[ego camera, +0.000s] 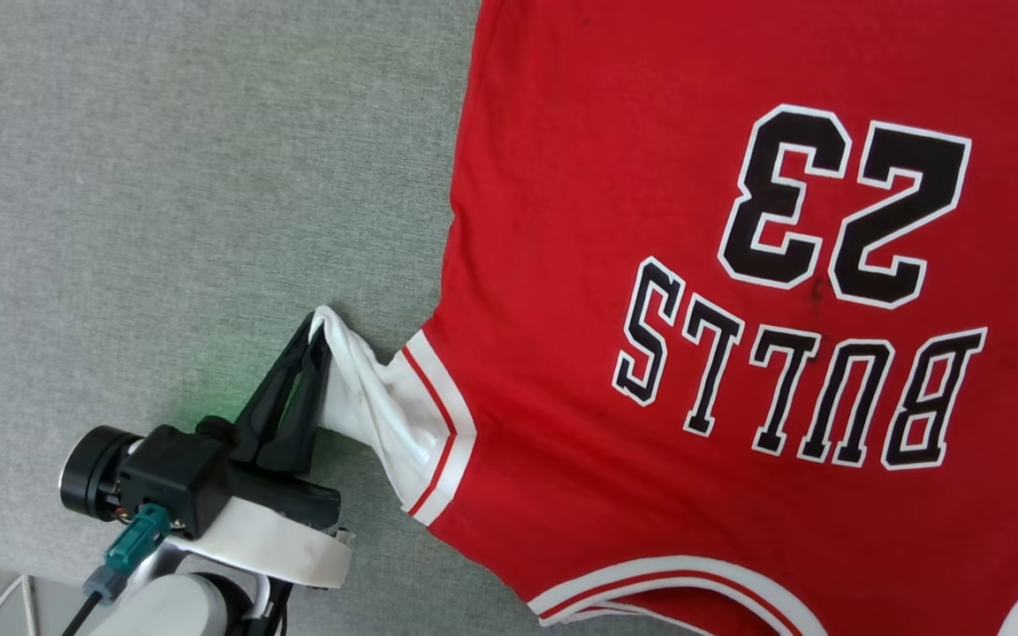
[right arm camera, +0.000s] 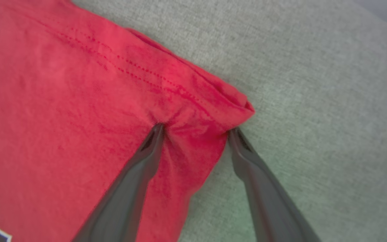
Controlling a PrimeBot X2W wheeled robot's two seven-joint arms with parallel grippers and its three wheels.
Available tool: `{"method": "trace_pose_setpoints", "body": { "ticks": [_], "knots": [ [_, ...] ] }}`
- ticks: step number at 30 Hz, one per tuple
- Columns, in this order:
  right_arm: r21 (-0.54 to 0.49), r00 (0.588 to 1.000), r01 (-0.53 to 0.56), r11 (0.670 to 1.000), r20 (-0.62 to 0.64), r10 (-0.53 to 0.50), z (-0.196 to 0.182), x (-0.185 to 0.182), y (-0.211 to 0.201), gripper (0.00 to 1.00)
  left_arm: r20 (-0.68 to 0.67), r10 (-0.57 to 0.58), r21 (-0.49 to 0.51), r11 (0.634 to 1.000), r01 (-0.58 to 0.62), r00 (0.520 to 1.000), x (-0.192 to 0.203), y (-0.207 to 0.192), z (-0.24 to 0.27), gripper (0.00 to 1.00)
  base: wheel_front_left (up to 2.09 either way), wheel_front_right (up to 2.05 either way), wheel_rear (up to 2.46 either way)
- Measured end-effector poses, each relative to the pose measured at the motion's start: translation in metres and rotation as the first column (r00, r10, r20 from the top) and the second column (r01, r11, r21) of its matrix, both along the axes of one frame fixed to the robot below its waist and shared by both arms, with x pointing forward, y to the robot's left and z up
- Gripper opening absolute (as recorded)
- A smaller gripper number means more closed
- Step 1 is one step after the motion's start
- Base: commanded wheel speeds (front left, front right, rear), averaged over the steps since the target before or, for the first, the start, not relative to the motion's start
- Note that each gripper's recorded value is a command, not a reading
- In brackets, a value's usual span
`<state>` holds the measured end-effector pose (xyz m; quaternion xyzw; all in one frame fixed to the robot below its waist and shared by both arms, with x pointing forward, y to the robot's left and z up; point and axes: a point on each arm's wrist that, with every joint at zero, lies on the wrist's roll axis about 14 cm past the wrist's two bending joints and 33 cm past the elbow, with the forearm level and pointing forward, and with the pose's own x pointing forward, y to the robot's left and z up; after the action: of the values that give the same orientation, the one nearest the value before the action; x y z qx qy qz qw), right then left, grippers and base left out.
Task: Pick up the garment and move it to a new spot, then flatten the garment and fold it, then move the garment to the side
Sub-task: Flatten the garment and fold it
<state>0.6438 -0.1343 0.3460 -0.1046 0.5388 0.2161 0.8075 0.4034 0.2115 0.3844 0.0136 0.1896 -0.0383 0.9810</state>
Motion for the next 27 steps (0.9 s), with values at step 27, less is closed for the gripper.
{"method": "trace_pose_setpoints", "body": {
  "ticks": [27],
  "knots": [
    [-0.100,0.972,-0.156,0.983,0.162,0.171,0.104,-0.186,-0.095,0.00,0.170,-0.028,-0.033,0.999,0.034,0.985,-0.035,-0.013,0.073,0.00,0.00,0.00,0.00]
  ]
}}
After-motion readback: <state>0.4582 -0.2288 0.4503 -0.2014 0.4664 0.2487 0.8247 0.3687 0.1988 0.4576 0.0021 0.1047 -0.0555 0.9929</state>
